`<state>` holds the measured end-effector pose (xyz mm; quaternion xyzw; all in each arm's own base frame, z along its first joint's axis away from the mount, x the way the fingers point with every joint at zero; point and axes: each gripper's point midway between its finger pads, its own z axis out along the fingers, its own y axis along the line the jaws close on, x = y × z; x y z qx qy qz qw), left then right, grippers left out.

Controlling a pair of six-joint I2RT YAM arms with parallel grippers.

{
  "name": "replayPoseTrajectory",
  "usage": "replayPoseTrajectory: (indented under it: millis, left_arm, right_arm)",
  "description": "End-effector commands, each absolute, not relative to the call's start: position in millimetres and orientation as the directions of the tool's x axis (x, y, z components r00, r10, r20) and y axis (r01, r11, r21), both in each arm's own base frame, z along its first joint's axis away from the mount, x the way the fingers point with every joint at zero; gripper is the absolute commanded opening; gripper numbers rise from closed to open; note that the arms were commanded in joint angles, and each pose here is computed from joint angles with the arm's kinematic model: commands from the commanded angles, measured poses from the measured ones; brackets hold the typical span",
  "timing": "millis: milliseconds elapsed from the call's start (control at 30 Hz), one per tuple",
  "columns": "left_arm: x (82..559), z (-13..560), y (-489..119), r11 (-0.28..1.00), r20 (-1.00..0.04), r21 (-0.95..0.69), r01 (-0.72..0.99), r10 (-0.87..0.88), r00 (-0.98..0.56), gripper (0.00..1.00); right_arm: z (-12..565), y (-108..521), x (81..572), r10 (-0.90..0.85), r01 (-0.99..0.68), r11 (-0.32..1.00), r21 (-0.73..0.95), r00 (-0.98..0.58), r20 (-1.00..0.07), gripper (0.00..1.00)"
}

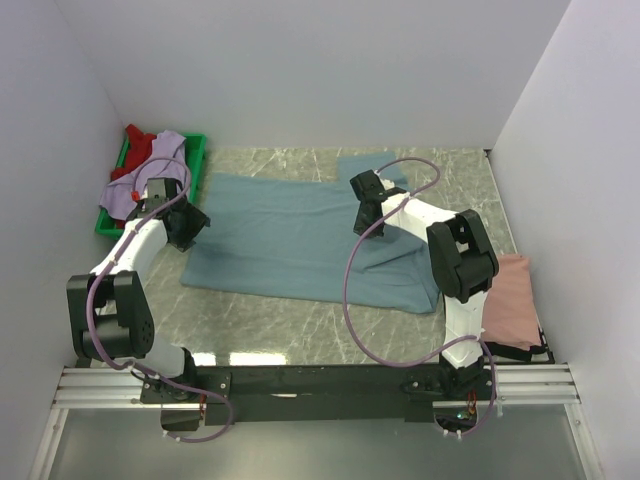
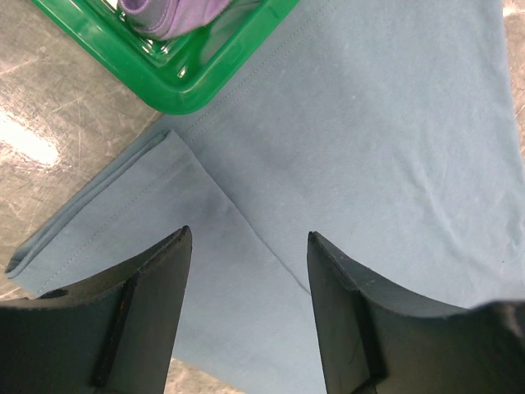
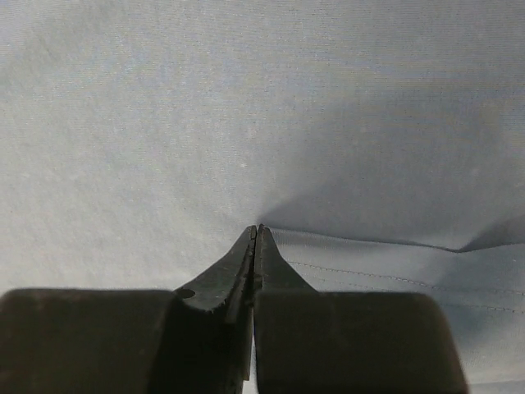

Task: Fold and stack the t-shirts
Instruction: Fold the tshirt

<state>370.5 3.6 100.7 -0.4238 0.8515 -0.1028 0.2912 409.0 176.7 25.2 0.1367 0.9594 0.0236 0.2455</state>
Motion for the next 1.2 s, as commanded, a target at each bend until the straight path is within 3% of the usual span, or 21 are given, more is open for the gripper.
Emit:
replayPoseTrajectory:
  millis: [0, 667, 1167]
  left_arm:
    - [376, 109, 2, 0.634, -0.434, -0.443, -0.634, -0.771, -0.467, 0.63]
    - [375, 107, 3, 0.641, -0.436, -0.434, -0.633, -0.765, -0.474, 0.63]
    - [376, 107, 3, 0.639, -0.438, -0.437, -0.633, -0.766, -0.471, 0.65]
  right_arm:
    - [56, 181, 419, 0.287, 0.248, 0.958, 0.144, -0.798, -0.529, 0.0]
    - [91, 240, 434, 0.182, 0.084, 0.981, 0.177, -0.73, -0.659, 0.0]
    - [83, 261, 434, 0.121, 0.021, 0.988, 0.153, -0.724, -0.679, 0.0]
